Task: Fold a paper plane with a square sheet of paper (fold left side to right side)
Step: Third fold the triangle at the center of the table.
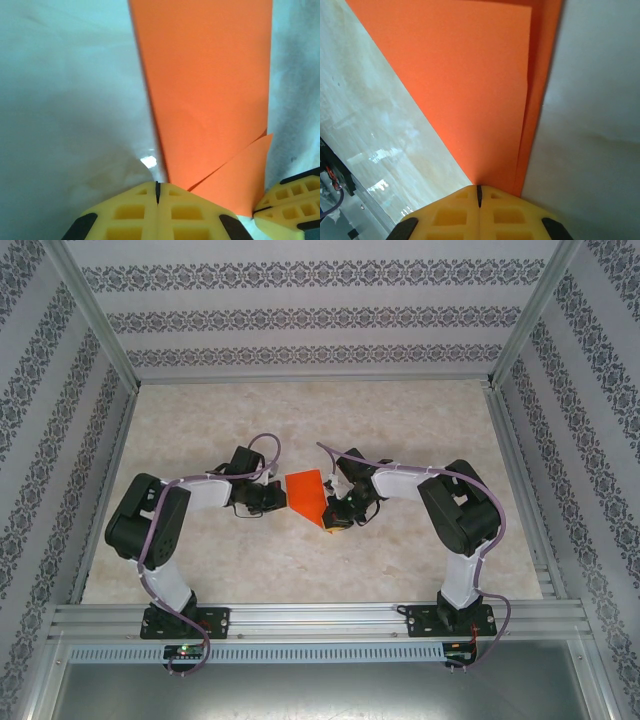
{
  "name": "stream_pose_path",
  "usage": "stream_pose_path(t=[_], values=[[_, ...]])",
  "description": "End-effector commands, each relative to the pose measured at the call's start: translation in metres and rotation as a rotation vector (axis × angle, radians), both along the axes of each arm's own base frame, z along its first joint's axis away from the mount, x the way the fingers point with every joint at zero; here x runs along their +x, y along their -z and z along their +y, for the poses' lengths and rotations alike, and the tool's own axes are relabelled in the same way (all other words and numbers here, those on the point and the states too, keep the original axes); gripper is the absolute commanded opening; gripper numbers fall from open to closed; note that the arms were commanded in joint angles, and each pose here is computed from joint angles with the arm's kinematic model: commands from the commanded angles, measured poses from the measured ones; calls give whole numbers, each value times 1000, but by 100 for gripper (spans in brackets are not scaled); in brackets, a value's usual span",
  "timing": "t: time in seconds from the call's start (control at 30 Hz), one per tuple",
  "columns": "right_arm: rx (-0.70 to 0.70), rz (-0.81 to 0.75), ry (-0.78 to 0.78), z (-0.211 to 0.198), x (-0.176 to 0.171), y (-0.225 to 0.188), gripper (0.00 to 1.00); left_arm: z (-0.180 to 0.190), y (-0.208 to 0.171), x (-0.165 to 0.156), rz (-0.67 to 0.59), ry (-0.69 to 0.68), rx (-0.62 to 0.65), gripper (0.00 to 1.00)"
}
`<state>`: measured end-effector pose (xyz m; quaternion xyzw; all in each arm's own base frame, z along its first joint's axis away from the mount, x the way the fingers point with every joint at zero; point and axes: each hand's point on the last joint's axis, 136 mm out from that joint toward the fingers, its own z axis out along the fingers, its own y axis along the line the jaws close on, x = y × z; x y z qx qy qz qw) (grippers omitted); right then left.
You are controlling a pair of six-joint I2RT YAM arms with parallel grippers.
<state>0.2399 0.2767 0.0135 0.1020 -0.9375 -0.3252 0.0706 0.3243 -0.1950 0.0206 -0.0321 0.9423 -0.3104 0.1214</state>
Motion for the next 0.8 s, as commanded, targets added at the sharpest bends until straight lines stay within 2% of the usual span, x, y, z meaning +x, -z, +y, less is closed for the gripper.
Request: stream_pose_path(t=[0.0, 0.13, 0.27, 0.47, 0.77], values=[[-190, 72, 4, -33, -20, 34, 0, 24, -14, 1, -32, -48, 68, 0], [-187, 72, 1, -30, -19, 34, 0, 3, -51, -2, -97, -24, -1, 0], [-190, 73, -2, -27, -18, 35, 0, -40, -63, -10, -104, 44, -90, 0], [-190, 72, -2, -25, -18, 35, 0, -91, -42, -11, -55, 145, -105, 0], [-179, 63, -9, -22, -17, 30, 0, -84, 3, -8, 24, 123, 16, 0]])
